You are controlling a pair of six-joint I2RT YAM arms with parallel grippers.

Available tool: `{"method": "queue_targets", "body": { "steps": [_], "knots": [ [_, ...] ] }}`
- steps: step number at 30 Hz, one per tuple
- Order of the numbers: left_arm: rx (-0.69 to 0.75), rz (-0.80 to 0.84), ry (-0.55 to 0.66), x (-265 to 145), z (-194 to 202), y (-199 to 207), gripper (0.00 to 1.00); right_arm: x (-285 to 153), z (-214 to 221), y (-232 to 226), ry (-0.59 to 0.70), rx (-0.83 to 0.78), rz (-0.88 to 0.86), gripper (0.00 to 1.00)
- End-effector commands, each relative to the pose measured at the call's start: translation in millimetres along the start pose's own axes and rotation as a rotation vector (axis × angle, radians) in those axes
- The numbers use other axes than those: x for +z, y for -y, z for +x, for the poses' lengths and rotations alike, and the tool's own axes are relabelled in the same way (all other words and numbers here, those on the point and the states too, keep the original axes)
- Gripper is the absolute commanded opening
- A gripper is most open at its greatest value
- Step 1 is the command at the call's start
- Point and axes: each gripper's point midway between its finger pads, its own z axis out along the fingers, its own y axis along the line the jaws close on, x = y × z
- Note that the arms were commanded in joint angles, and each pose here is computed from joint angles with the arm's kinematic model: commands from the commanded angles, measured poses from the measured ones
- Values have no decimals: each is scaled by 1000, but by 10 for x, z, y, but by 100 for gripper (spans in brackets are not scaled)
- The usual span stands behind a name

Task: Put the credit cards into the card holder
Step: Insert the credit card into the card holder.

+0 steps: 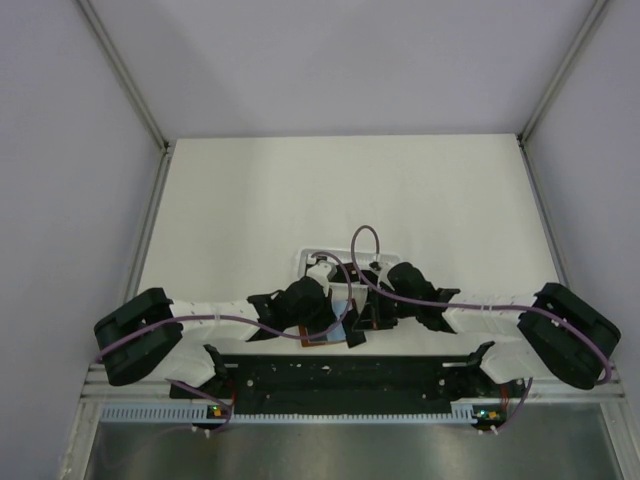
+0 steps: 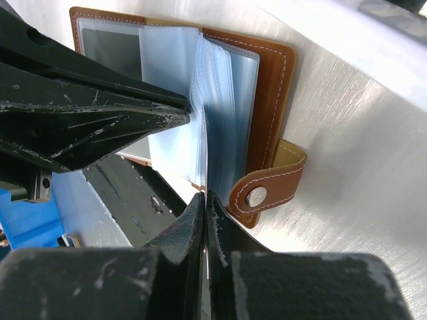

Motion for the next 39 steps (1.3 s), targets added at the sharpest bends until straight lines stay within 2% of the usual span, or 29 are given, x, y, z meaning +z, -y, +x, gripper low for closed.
{"method": "queue_targets", "body": {
  "steps": [1,17,22,32,39],
  "knots": [
    [32,-146,-183,-63,542,-450,0,80,-101,-104,27,2,-17,0],
    [9,-95,-87,-97,306,-304,0,188,-106,-181,32,96,-86,0],
    [-7,-77,-4,-205,84,-213,0,193,-104,-94,51,123,-51,0],
    [-52,-134,109,-443,-109,-326,0,238,-122,-53,63,158,-38,0],
    [-72,-174,64,-424,44,-434,0,274,-140,-108,61,176,-71,0]
  ]
}}
